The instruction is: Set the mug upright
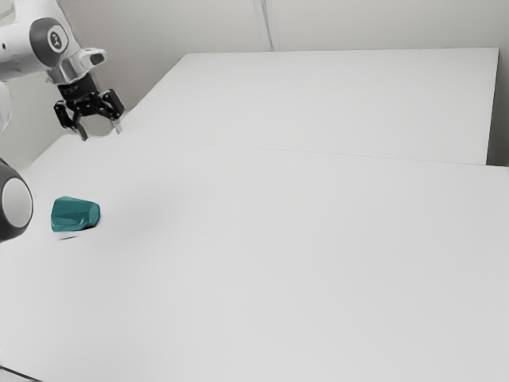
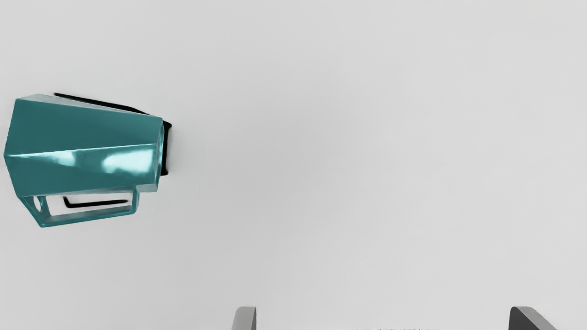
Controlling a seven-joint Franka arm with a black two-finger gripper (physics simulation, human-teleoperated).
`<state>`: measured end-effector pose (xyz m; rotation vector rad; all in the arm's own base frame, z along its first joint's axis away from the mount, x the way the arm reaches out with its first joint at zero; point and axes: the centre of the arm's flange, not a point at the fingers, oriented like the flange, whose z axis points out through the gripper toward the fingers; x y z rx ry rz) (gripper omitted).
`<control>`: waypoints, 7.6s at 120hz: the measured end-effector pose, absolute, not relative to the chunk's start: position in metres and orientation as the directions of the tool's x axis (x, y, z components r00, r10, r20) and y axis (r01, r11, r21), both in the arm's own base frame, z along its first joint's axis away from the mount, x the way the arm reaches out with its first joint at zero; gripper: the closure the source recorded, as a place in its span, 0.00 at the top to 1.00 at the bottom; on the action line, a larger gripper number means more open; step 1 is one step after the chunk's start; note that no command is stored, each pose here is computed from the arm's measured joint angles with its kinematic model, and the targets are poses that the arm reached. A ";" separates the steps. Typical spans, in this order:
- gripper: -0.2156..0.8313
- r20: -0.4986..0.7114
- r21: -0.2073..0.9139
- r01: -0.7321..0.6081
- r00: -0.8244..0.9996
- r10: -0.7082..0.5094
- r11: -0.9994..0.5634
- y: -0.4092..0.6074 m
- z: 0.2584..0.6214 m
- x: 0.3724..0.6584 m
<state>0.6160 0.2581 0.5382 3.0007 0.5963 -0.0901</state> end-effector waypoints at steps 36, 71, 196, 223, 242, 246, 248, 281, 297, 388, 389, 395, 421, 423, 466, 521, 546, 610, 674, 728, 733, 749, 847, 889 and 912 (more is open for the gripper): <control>0.79 -0.142 0.287 0.553 0.832 0.536 -0.782 0.451 0.490 0.493; 0.79 -0.076 0.437 0.417 0.900 0.429 -0.797 0.501 0.407 0.484; 0.79 0.295 0.624 -0.037 0.936 0.192 -0.781 0.525 0.319 0.522; 0.79 0.281 0.697 -0.042 0.935 0.218 -0.716 0.518 0.314 0.515; 0.79 0.250 0.735 -0.028 0.940 0.233 -0.678 0.513 0.313 0.513; 0.79 0.241 0.743 -0.022 0.941 0.237 -0.669 0.511 0.311 0.513; 0.79 0.235 0.746 -0.018 0.942 0.238 -0.665 0.511 0.310 0.512; 0.79 0.174 0.772 0.040 0.946 0.272 -0.635 0.510 0.291 0.504; 0.79 0.174 0.764 0.050 0.944 0.280 -0.643 0.512 0.295 0.505; 0.79 0.196 0.746 0.059 0.932 0.303 -0.664 0.522 0.284 0.520; 0.79 0.197 0.746 0.058 0.933 0.303 -0.663 0.521 0.284 0.521; 0.79 0.196 0.749 0.055 0.933 0.301 -0.660 0.518 0.283 0.523; 0.79 0.196 0.759 0.050 0.933 0.301 -0.649 0.510 0.283 0.530; 0.79 0.194 0.760 0.051 0.934 0.301 -0.648 0.510 0.283 0.530; 0.79 0.163 0.776 0.077 0.934 0.317 -0.626 0.504 0.277 0.530; 0.69 0.130 0.793 0.104 0.934 0.334 -0.600 0.496 0.273 0.534; 0.57 0.108 0.803 0.120 0.934 0.340 -0.584 0.493 0.273 0.533; 0.13 0.098 0.817 0.118 0.936 0.339 -0.564 0.481 0.280 0.543; 0.05 0.253 0.593 -0.201 0.966 -0.057 -0.780 0.301 0.459 0.648; 0.05 -0.047 0.141 -0.461 0.881 -0.471 -0.876 0.078 0.487 0.652; 0.05 -0.063 0.114 -0.476 0.872 -0.485 -0.872 0.060 0.481 0.642; 0.05 -0.076 0.014 -0.515 0.854 -0.514 -0.857 0.015 0.478 0.608; 0.05 0.126 -0.157 -0.435 0.881 -0.455 -0.887 -0.022 0.387 0.521; 0.05 0.129 -0.126 -0.403 0.899 -0.417 -0.907 -0.022 0.359 0.526; 0.05 0.115 -0.106 -0.383 0.912 -0.393 -0.918 -0.020 0.345 0.525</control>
